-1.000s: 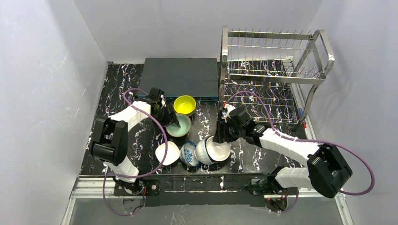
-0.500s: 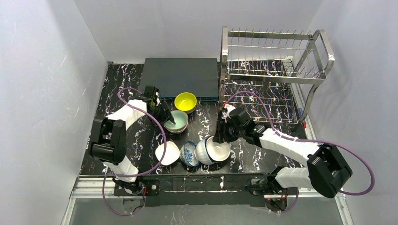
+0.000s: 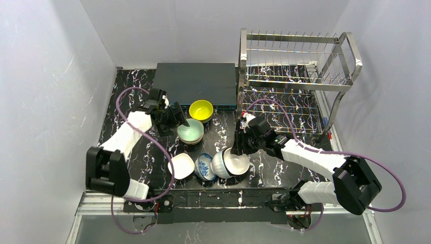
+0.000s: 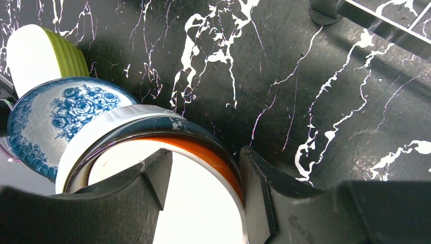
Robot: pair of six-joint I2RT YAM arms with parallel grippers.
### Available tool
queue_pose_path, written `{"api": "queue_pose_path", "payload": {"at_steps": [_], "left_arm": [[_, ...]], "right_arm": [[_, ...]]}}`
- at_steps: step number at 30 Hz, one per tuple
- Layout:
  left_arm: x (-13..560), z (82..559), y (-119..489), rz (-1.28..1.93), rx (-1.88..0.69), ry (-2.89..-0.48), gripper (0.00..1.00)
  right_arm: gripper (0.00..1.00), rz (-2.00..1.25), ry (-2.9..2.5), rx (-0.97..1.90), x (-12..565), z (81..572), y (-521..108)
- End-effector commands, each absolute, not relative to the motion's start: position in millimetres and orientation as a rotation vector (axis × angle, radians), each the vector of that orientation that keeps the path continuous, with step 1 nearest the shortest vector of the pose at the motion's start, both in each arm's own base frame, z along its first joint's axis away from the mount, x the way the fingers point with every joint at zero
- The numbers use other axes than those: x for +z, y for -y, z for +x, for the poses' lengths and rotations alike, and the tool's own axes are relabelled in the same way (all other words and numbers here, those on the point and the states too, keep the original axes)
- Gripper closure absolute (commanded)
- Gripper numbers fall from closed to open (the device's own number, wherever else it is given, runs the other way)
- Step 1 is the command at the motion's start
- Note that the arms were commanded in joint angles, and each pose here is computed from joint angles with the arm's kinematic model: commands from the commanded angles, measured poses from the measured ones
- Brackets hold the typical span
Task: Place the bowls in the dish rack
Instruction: Move the bowl to the center of the board, then pick up the bowl from the center of the board.
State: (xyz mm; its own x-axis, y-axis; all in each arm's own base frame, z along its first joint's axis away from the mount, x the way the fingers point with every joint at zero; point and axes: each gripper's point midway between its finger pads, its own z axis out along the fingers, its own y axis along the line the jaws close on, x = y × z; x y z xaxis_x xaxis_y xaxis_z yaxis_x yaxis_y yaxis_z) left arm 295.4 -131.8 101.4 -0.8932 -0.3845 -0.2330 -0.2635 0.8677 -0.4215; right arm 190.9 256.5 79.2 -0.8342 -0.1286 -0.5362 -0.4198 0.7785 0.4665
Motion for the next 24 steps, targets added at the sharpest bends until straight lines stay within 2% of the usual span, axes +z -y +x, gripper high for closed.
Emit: {"api": "queue_pose_path", "payload": {"at_steps": [1, 6, 14, 24], "left_arm": [[128.1, 256.8, 109.0, -0.402, -0.434, -2.721, 0.16], [138.0, 217.9, 111.5, -0.286, -0.399, -2.765, 0.14], [134.9, 163.6, 156.0, -0.046, -0.406, -2.907, 0.15], [102.5, 139.6, 184.9, 0.133, -0.28, -3.015, 0.27]], "right_arm": [[0.41, -0.426, -2.377, 0.861, 110.5, 203.9, -269.5], [0.41, -0.425, -2.381, 0.863, 109.4, 204.1, -270.3], [0.41, -0.426, -2.385, 0.872, 109.3, 203.5, -271.4], [0.41, -0.414, -2.38, 0.881, 111.1, 201.0, -269.8]]}}
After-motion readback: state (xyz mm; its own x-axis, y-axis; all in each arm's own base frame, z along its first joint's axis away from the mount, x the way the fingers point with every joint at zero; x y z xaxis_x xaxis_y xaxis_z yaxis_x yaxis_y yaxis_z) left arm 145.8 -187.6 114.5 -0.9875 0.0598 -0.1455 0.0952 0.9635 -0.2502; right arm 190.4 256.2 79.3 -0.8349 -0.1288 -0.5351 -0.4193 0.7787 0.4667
